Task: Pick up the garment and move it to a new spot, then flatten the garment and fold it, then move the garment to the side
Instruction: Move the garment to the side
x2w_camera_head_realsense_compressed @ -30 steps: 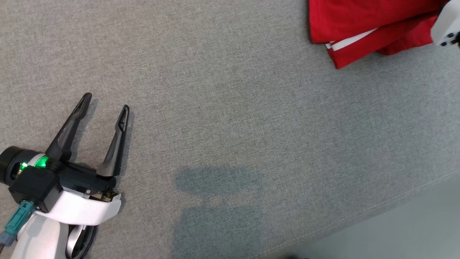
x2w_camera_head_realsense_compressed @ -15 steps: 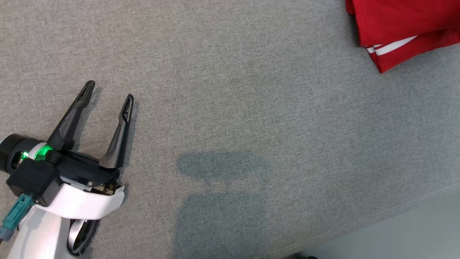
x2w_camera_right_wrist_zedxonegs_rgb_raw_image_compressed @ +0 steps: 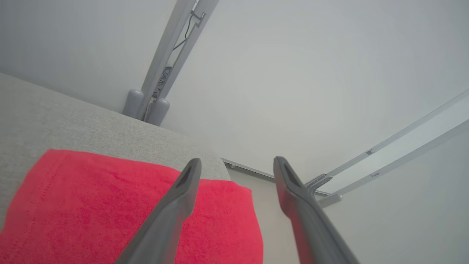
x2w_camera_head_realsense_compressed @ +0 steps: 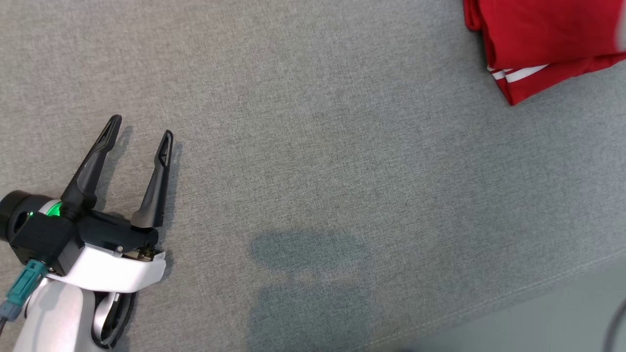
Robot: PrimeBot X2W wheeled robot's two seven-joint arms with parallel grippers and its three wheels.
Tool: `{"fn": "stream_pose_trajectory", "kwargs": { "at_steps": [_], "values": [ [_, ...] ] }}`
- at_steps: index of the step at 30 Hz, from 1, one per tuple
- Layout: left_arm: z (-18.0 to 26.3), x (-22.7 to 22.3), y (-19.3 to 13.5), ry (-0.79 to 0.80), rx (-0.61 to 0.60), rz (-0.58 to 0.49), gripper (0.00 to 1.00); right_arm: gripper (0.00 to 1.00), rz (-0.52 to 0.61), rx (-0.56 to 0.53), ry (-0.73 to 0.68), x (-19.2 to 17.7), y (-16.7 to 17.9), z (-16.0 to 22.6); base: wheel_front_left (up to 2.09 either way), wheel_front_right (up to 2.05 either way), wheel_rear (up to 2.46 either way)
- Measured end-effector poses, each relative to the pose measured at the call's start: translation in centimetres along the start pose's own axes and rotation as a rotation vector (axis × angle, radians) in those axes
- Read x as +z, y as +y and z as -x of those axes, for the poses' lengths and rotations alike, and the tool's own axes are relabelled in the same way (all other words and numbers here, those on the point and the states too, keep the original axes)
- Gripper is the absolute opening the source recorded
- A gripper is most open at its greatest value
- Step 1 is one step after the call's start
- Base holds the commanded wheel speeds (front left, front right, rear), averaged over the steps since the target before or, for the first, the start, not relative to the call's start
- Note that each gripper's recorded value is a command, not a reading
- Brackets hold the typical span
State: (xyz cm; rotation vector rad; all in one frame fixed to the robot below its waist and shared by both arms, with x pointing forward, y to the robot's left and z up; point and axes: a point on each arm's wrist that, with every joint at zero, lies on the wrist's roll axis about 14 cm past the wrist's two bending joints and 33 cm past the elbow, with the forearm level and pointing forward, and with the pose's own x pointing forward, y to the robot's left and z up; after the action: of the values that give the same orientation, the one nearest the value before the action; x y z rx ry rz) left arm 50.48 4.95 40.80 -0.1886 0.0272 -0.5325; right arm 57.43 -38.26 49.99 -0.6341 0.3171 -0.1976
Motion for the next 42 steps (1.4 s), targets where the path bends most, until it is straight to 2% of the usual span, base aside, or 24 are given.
{"fn": "stream_pose_trajectory", "kwargs": {
  "at_steps": [3, 6, 11, 17, 26, 37, 42],
  "values": [
    [0.3, 0.5, -0.1, -0.001, 0.017, 0.004, 1.00, 1.00, -0.138, 0.049, -0.117, 2.6, 3.8, 0.7, 0.00, 0.00, 0.00],
    [0.8, 1.5, -0.5, -0.016, 0.032, 0.011, 1.00, 1.00, -0.277, 0.110, -0.177, 4.2, 7.6, 2.0, 0.00, 0.00, 0.00],
    [2.5, 4.1, 0.0, -0.066, 0.123, 0.050, 1.00, 1.00, -0.445, 0.173, -0.263, 6.8, 10.2, 4.9, 0.00, 0.00, 0.00],
    [5.4, 7.3, 2.1, -0.138, 0.262, 0.068, 1.00, 1.00, -0.506, 0.282, -0.410, 11.0, 13.5, 9.3, 0.00, 0.00, 0.00],
    [9.8, 11.0, 2.7, -0.214, 0.363, 0.055, 1.00, 1.00, -0.581, 0.407, -0.495, 12.7, 17.2, 16.1, 0.00, 0.00, 0.00],
    [15.9, 12.7, 2.5, -0.235, 0.450, 0.013, 1.00, 1.00, -0.678, 0.449, -0.545, 12.7, 17.8, 22.7, 0.00, 0.00, 0.00],
    [18.7, 12.4, 2.1, -0.214, 0.479, -0.026, 1.00, 1.00, -0.725, 0.458, -0.508, 10.7, 18.5, 25.5, 0.00, 0.00, 0.00]
  ]
}}
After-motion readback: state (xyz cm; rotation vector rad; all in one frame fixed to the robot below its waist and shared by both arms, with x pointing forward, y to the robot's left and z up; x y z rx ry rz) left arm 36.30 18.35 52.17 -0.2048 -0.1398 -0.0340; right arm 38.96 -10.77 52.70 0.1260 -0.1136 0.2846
